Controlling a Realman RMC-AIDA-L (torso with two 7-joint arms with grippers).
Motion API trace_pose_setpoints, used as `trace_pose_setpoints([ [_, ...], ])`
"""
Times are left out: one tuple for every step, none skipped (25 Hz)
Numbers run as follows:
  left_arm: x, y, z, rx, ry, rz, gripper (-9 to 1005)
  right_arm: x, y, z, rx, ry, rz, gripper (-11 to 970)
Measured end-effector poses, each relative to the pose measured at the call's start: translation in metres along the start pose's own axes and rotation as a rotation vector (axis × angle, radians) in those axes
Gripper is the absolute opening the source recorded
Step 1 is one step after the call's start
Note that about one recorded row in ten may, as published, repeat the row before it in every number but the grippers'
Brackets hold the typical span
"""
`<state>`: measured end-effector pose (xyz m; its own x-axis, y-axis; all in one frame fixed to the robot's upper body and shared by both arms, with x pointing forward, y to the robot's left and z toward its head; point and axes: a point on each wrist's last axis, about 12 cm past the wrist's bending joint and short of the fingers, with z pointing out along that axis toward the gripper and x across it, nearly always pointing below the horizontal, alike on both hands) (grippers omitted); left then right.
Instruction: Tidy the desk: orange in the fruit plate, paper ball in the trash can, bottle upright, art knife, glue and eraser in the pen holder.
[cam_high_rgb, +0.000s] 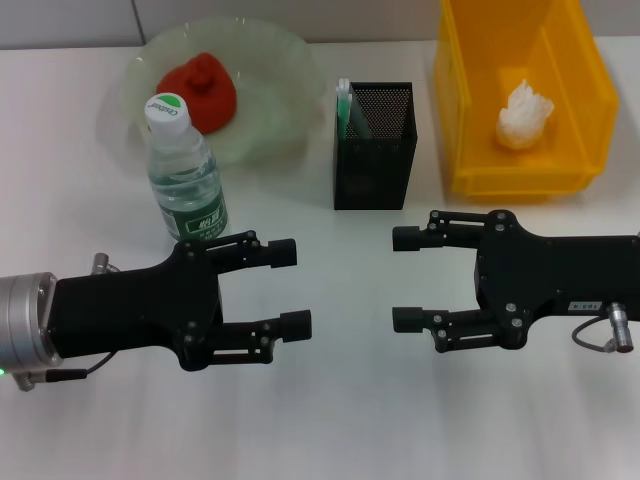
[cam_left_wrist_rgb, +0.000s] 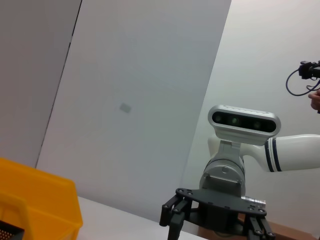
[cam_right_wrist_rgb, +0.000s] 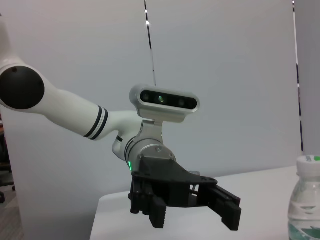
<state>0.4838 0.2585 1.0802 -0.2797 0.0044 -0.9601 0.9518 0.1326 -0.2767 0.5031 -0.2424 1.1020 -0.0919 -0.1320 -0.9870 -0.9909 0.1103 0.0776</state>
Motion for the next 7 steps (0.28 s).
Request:
trace_pose_setpoints([
  [0.0002, -0.0002, -0.0002, -0.001, 0.0, -0.001, 805, 0.0002, 0.0003, -0.0001, -0.001, -0.002, -0.004, 776],
  [0.0005, -0.0003, -0.0004, -0.002, 0.0, -0.001, 805, 0.0003, 0.0004, -0.0001, -0.002, -0.002, -0.004, 776],
  [0.0007, -0.0005, -0.0007, -0.002, 0.0, -0.002, 805, 0.0003, 0.0004, 0.0, -0.002, -0.002, -0.005, 776],
  [0.001, -0.0007, -0.001, -0.004, -0.001, -0.003, 805, 0.0004, 0.0004, 0.0, -0.002, -0.002, -0.004, 776],
  [0.0014, -0.0008, -0.0013, -0.006, -0.001, -0.004, 805, 0.0004, 0.0002, 0.0002, -0.002, -0.002, -0.004, 776],
  [0.0017, -0.0009, -0.0015, -0.008, 0.0, -0.004, 805, 0.0004, 0.0, 0.0003, -0.002, -0.001, -0.004, 776],
  [0.002, -0.0009, -0.0018, -0.011, 0.0, -0.005, 805, 0.0005, -0.0003, 0.0004, -0.001, -0.001, -0.004, 776],
])
